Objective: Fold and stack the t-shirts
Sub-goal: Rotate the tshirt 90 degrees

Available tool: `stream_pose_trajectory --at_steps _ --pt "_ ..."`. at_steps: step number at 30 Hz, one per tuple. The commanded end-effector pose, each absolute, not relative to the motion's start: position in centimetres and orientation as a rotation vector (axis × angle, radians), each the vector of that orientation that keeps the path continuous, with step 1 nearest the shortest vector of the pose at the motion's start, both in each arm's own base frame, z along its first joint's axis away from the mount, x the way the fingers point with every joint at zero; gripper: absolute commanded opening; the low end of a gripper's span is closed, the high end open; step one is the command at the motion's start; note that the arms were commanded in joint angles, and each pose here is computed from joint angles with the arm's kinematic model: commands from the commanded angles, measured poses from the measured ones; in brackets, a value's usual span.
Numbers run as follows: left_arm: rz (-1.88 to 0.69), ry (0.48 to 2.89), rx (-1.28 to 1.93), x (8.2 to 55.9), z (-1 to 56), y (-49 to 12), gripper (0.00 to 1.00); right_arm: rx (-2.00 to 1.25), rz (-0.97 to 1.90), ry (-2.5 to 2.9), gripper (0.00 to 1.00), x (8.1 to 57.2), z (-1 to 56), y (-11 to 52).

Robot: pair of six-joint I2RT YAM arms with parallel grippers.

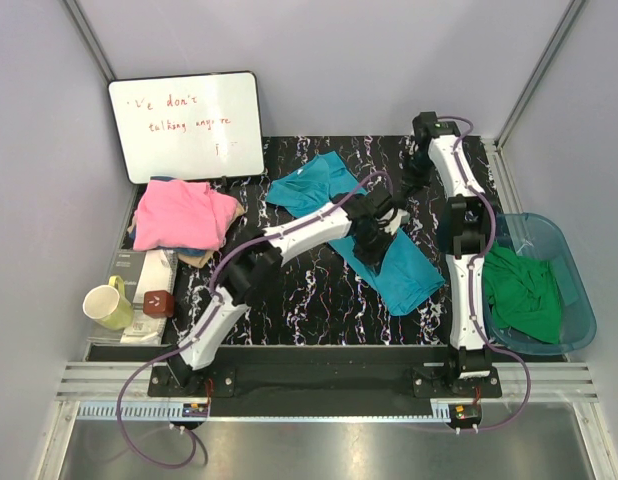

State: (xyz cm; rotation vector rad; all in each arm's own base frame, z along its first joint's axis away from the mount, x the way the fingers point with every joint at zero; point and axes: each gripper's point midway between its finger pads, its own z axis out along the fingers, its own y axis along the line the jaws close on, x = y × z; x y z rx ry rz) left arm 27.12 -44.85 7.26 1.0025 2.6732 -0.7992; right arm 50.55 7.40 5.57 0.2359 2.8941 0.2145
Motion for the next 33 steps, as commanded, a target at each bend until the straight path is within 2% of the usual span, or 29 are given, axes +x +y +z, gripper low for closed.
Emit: stream_pose_trajectory --at_steps 1,2,3,7,10,16,21,25,31,33 --pt "-0.829 2.726 1.003 27.2 5.8 -44.9 0.0 0.293 0.33 2.787 0.35 52.7 8.5 5.9" --pt "-0.833 2.733 1.01 26.9 5.3 -45.1 0.0 0.298 0.374 2.754 0.43 53.2 9.5 5.7" --pt "-0.824 2.757 1.016 26.6 4.2 -45.1 0.0 0.311 0.388 2.732 0.59 53.6 9.9 5.4" --pt "-0.786 2.837 1.009 25.9 1.6 -44.4 0.0 0.385 0.45 2.659 0.74 54.6 11.7 3.2" --pt "-0.696 2.892 1.004 25.6 0.6 -42.8 0.0 0.387 0.464 2.662 0.81 54.4 11.7 3.0" --pt "-0.463 3.053 0.942 24.1 -0.8 -35.7 0.0 0.386 0.492 2.677 0.86 54.1 11.4 3.3" --pt "-0.321 3.124 0.778 24.3 0.6 -29.2 0.0 0.381 0.532 2.676 0.88 54.1 11.3 3.7" --pt "-0.13 3.236 0.667 21.9 0.9 -23.4 0.0 0.386 0.567 2.684 0.89 54.0 11.0 4.1" --pt "0.104 3.274 0.58 18.7 2.4 -18.1 0.0 0.334 0.589 2.677 0.89 54.0 11.6 6.2" --pt "0.076 3.234 0.573 18.5 3.4 -17.9 0.0 0.248 0.593 2.685 0.9 53.8 11.7 9.0"
